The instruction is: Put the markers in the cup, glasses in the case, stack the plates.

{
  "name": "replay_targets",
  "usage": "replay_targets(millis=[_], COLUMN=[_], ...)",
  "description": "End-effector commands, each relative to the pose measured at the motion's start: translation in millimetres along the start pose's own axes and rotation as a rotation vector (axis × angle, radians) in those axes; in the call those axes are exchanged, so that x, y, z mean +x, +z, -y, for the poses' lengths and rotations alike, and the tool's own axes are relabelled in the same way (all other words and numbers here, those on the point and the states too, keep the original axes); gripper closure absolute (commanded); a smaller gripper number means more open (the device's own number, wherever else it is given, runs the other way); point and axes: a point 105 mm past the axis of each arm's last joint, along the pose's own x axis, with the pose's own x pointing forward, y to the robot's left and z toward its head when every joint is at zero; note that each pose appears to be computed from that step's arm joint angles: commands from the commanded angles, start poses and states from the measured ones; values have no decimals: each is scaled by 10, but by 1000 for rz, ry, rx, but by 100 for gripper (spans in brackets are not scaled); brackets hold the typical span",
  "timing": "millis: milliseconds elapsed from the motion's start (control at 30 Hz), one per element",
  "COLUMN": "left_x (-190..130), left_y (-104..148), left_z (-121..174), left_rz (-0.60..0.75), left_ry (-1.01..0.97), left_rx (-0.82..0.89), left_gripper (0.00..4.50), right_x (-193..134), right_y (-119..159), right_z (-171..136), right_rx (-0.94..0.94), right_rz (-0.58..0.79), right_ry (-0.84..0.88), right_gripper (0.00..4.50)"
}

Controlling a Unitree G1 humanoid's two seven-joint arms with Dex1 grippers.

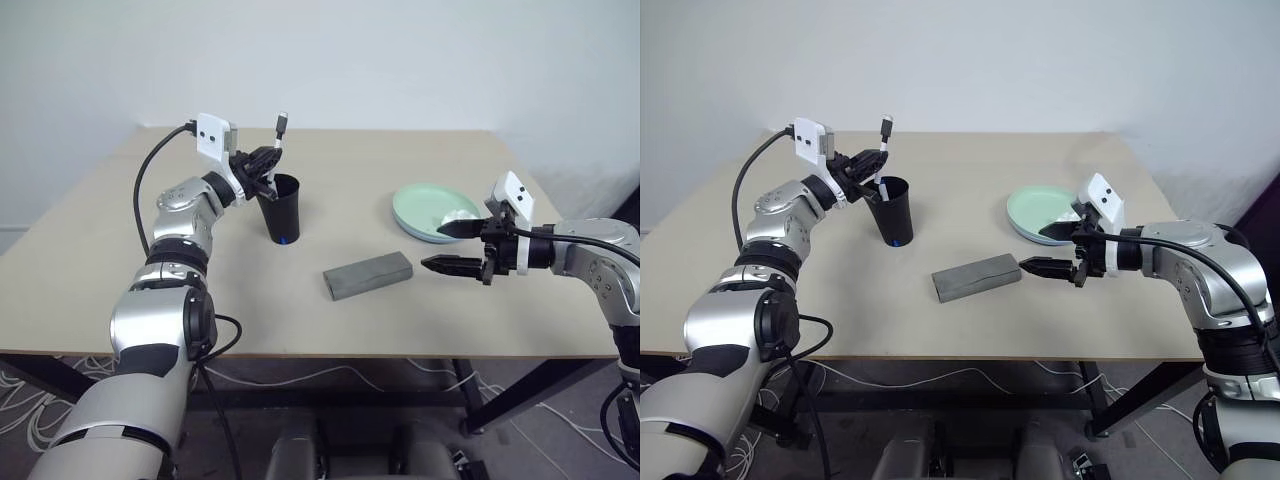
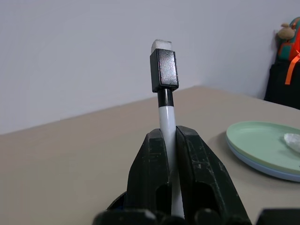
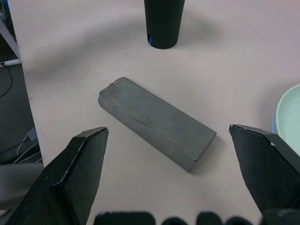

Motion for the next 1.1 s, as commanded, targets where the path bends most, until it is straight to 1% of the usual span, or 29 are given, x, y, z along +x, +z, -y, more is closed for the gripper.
replay_targets(millis=[33,167,300,500,600,633,767,900,1000,1100], left_x=[26,17,8,-1,-4,-6,-36,-164,-436,-758], left_y=[91,4,-26,-27,50,71,201,456,490,424], left_z=[4,-10,-32,-40,-37,-36,-29,-30,-65,-113], left_rz=[27,-13,-31,-41,-22,-17,10,54,-3,-82], left_ry=[5,15,30,29,9,3,-45,-144,-225,-246], left_rx=[26,-4,-13,5,13,14,22,25,73,97], left_gripper=[447,447,330,117,13,6,6,6,6,6], right_x=[-67,-70,-70,-67,-67,-67,-56,-36,-27,-36], right_y=[181,182,183,183,180,180,179,174,171,209], right_z=[14,17,16,20,23,23,27,33,47,79], right_rx=[-47,-43,-41,-40,-39,-39,-38,-35,-31,-22], right_rz=[49,50,51,52,52,52,53,55,58,79], right_ry=[-21,-23,-24,-25,-26,-26,-25,-23,-22,-27], right_gripper=[0,0,0,0,0,0,0,0,0,0])
